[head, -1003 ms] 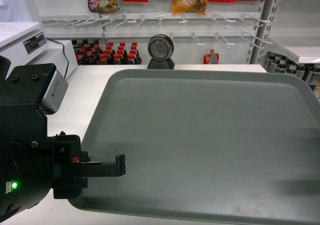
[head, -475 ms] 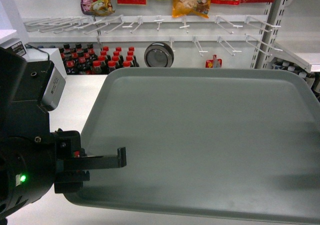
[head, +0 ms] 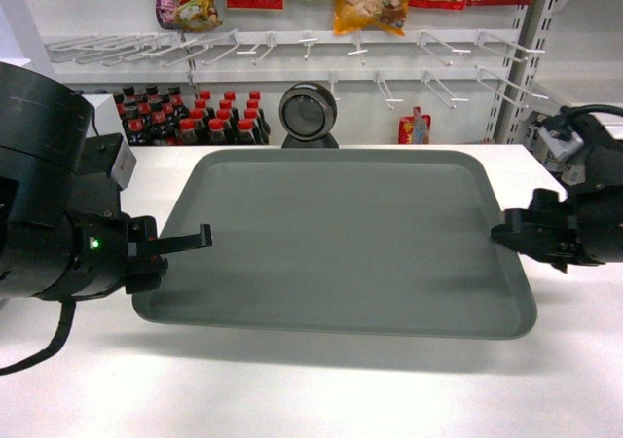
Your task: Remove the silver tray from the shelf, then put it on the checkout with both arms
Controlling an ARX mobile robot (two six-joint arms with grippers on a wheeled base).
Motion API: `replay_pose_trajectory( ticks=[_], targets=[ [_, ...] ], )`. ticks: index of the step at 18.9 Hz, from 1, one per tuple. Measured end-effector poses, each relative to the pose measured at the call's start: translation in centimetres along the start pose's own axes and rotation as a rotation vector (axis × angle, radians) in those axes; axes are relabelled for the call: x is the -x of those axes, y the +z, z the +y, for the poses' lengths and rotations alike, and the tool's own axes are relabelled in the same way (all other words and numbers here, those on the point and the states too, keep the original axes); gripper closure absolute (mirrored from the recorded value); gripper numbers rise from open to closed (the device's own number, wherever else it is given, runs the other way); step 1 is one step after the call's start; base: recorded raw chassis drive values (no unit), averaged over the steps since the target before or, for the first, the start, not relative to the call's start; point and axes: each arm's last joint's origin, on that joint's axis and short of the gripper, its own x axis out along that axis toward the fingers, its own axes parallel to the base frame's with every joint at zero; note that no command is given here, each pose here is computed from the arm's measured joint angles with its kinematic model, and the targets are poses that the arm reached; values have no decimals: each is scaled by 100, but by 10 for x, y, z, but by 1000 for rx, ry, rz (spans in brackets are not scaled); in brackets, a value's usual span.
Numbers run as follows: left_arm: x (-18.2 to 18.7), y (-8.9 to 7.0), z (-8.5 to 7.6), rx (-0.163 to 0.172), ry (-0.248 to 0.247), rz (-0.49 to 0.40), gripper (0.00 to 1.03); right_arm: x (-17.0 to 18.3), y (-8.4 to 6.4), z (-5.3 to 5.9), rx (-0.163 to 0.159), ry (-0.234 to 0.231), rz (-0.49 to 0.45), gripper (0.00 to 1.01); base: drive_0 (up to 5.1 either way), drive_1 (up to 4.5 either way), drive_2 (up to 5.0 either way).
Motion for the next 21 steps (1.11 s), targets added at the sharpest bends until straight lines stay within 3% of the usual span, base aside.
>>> replay_pose_trajectory(
  ticks=[3,5,7,9,15,21],
  targets=[
    [-23,-1,-1,4,16,48,100,-33,2,-3,18,-68,47,98,0,0,0],
    [-33,-10,-4,21,20,90,100,-46,-5,-9,26,-115,81,98,0,0,0],
    [-39,-20,-12,13,26,117,100,-50,-16,-12,22,-143,99,98,0,0,0],
    [-39,-20,-16,25,62,81,82,-46,-18,-12,56,-148,70,82,0,0,0],
    [-34,-18,-15,29,87,35,67,-35,-12,-16,61,-156,-2,68,0,0,0],
    [-1,-14,-17,42,82,-114,47,6,4,-17,89,-149,-188,48,0,0,0]
  ],
)
